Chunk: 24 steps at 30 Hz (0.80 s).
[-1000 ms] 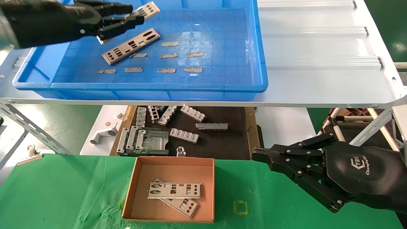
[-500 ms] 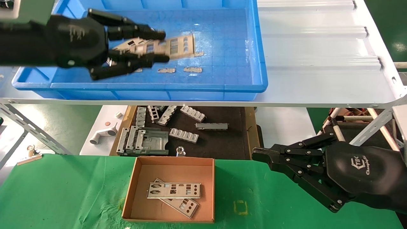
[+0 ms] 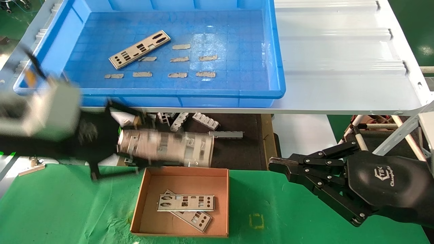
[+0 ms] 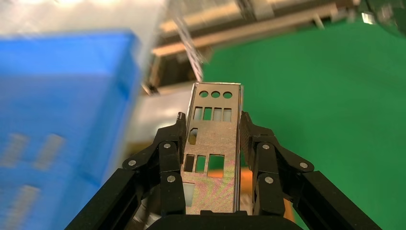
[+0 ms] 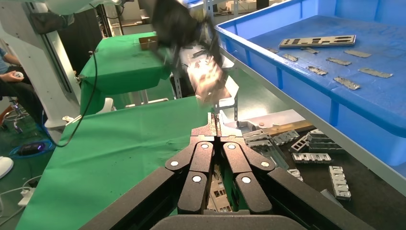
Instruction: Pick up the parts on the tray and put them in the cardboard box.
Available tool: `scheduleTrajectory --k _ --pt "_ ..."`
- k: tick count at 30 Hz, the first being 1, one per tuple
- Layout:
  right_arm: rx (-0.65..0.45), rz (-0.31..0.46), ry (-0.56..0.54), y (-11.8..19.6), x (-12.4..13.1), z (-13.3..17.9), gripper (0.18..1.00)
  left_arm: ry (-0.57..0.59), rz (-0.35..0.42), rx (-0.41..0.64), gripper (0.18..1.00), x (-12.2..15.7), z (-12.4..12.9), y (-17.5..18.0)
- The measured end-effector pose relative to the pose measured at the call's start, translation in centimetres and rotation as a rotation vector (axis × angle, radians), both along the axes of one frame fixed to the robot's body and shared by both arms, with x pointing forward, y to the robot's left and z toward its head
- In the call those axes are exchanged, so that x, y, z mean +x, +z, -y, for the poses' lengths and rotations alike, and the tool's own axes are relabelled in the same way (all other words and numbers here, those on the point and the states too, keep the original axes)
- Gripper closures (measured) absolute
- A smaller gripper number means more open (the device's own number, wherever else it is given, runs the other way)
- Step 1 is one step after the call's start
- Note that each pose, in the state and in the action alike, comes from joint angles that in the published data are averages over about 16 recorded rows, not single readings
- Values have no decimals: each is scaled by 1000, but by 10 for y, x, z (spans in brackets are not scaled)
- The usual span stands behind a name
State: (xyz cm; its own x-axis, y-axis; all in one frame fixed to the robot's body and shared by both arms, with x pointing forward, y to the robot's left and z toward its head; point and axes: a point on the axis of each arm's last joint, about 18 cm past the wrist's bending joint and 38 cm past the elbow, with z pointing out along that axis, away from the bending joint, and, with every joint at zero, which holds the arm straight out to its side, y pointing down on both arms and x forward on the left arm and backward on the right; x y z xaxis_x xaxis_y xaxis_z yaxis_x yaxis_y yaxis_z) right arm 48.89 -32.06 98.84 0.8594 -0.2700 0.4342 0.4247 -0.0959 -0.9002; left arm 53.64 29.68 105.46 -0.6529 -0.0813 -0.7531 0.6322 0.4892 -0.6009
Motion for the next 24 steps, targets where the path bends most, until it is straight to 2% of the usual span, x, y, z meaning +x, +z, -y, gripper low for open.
scheduleTrajectory --k 12,17,24 --pt "0 0 0 0 0 0 988 153 -103 87 752 56 24 -121" --pt "0 0 0 0 0 0 988 202 -122 101 752 79 30 -149" --pt "0 0 0 0 0 0 988 220 -153 116 752 98 35 -169"
